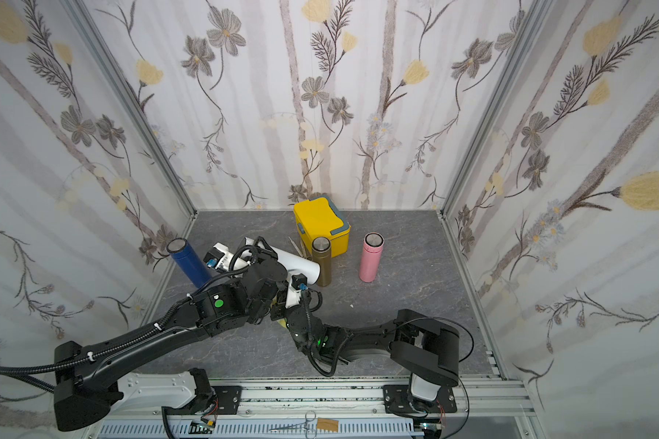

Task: Wipe the surface of the thermos
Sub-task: Wipe the dirt from the surface of the thermos.

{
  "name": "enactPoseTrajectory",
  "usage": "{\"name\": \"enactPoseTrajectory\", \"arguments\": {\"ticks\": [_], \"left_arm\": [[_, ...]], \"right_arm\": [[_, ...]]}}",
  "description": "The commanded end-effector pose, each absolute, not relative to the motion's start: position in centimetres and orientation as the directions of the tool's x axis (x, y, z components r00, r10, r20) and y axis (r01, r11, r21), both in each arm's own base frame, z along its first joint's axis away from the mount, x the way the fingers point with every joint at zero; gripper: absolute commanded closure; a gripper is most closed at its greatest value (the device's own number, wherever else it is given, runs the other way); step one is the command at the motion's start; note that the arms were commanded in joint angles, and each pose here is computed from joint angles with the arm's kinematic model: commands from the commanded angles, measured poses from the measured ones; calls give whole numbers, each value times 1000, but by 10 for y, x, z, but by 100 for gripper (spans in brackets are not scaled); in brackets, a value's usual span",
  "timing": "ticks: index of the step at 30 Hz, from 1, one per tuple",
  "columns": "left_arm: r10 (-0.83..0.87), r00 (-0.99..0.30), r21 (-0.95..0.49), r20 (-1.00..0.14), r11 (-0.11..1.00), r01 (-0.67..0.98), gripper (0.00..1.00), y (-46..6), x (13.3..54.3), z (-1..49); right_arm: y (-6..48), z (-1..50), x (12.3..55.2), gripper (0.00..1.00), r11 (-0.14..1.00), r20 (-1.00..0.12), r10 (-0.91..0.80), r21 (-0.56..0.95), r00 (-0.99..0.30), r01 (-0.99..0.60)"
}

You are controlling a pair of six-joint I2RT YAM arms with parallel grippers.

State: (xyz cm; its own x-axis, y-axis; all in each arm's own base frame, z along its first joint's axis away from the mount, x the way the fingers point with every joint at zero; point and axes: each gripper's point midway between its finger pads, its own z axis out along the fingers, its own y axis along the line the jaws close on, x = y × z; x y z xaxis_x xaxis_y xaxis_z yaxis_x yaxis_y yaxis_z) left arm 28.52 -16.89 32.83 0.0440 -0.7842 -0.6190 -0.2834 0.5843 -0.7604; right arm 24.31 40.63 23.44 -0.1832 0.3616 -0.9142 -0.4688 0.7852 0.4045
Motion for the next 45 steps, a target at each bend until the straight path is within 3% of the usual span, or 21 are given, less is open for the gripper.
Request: {"name": "enactPoseTrajectory", "arguments": {"ticks": [1, 6, 11, 15, 20, 22, 25, 29, 32, 45], "left_arm": [[-724, 43, -696, -689, 643, -318, 100, -159, 282, 323], [-692, 63, -676, -719, 677, -291, 100, -157, 282, 330], [-640, 120, -650, -758, 729, -215, 100, -149, 279, 340], [-582, 134, -581, -802, 812, 49, 100, -165, 273, 356], [-323, 345, -146, -881, 880, 451, 100, -205, 234, 358], [-195, 412, 12, -890, 894, 448, 100, -215, 231, 349], [-14, 417, 166, -909, 905, 392, 100, -227, 246, 333], [57, 456, 262, -888, 878, 402, 100, -232, 250, 317], [92, 502, 366, -860, 797, 481, 100, -248, 239, 306], [61, 617, 531, -784, 580, 618, 100, -277, 195, 287]], "right_arm": [[400, 250, 249, 100, 768, -879, 456, 466, -136, -439], [363, 213, 238, 100, 783, -882, 433, 470, -186, -408], [346, 218, 213, 100, 738, -881, 403, 472, -246, -483], [338, 238, 199, 100, 683, -877, 392, 480, -279, -551], [327, 282, 185, 100, 647, -889, 366, 455, -274, -612], [322, 294, 183, 100, 656, -900, 341, 435, -272, -616], [314, 304, 179, 100, 655, -904, 324, 427, -278, -624], [303, 313, 176, 100, 648, -904, 335, 426, -265, -631], [298, 319, 175, 100, 646, -904, 341, 426, -259, -634], [329, 322, 167, 100, 590, -910, 283, 415, -304, -693]]}}
